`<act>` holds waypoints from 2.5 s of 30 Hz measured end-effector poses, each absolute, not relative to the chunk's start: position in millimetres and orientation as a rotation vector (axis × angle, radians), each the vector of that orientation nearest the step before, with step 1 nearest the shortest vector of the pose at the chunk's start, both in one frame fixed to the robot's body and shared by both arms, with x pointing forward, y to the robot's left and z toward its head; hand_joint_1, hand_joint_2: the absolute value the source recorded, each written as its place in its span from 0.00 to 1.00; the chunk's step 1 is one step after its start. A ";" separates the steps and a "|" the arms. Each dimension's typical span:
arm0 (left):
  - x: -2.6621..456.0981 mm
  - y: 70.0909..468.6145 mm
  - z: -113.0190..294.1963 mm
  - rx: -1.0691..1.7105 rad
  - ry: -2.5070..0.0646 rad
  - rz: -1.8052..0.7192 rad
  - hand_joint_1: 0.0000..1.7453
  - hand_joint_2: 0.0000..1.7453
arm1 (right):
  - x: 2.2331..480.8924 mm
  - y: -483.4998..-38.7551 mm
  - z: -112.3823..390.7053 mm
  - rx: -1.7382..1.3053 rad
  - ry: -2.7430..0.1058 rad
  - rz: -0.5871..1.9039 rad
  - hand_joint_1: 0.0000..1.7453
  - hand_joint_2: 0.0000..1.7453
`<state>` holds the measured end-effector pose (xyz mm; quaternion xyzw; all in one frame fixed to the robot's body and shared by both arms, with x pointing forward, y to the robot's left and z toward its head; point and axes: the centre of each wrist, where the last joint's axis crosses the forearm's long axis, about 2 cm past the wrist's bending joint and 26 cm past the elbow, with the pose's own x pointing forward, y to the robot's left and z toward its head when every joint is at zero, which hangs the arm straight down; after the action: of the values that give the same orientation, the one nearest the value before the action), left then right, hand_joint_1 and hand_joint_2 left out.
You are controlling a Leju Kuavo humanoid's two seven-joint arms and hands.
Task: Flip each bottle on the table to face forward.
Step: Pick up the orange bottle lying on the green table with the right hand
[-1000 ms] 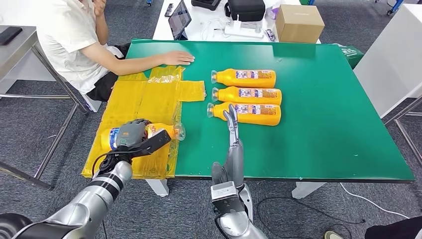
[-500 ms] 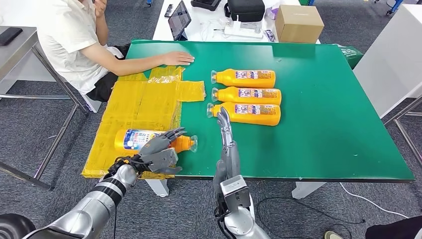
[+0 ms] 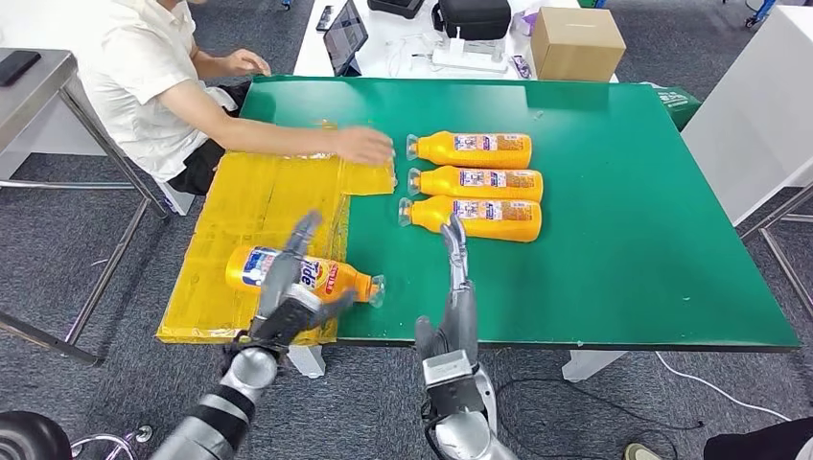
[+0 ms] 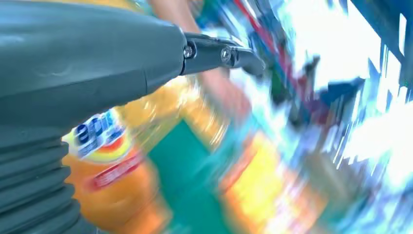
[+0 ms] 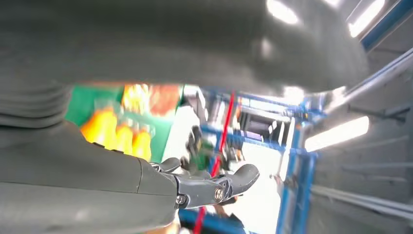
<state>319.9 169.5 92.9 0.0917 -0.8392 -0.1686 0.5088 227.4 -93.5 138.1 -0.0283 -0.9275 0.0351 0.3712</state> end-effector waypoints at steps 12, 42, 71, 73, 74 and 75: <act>301.9 151.3 114.1 0.115 -1.947 0.128 0.00 1.00 | 223.2 -102.0 138.6 -0.200 -2.383 0.057 0.00 1.00; 213.1 109.8 88.6 -0.057 -1.960 -0.083 0.00 1.00 | 286.1 -253.4 46.5 -0.979 -1.972 1.071 0.00 1.00; 204.8 113.1 95.1 -0.023 -1.981 -0.095 0.00 1.00 | 288.2 -267.5 46.7 -1.280 -1.628 1.235 0.00 1.00; 204.3 113.2 95.5 -0.019 -1.983 -0.095 0.00 1.00 | 289.7 -267.6 50.5 -1.318 -1.618 1.225 0.00 1.00; 204.1 113.3 95.6 -0.018 -1.984 -0.095 0.00 1.00 | 290.4 -268.0 52.1 -1.332 -1.614 1.220 0.00 1.00; 204.0 113.3 95.9 -0.016 -1.986 -0.095 0.00 1.00 | 291.1 -268.7 53.7 -1.345 -1.612 1.216 0.00 1.00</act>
<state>204.0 113.3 95.9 -0.0068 -0.8373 -0.0402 0.5452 291.1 -268.7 53.7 -0.5194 -0.6223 0.4694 0.3503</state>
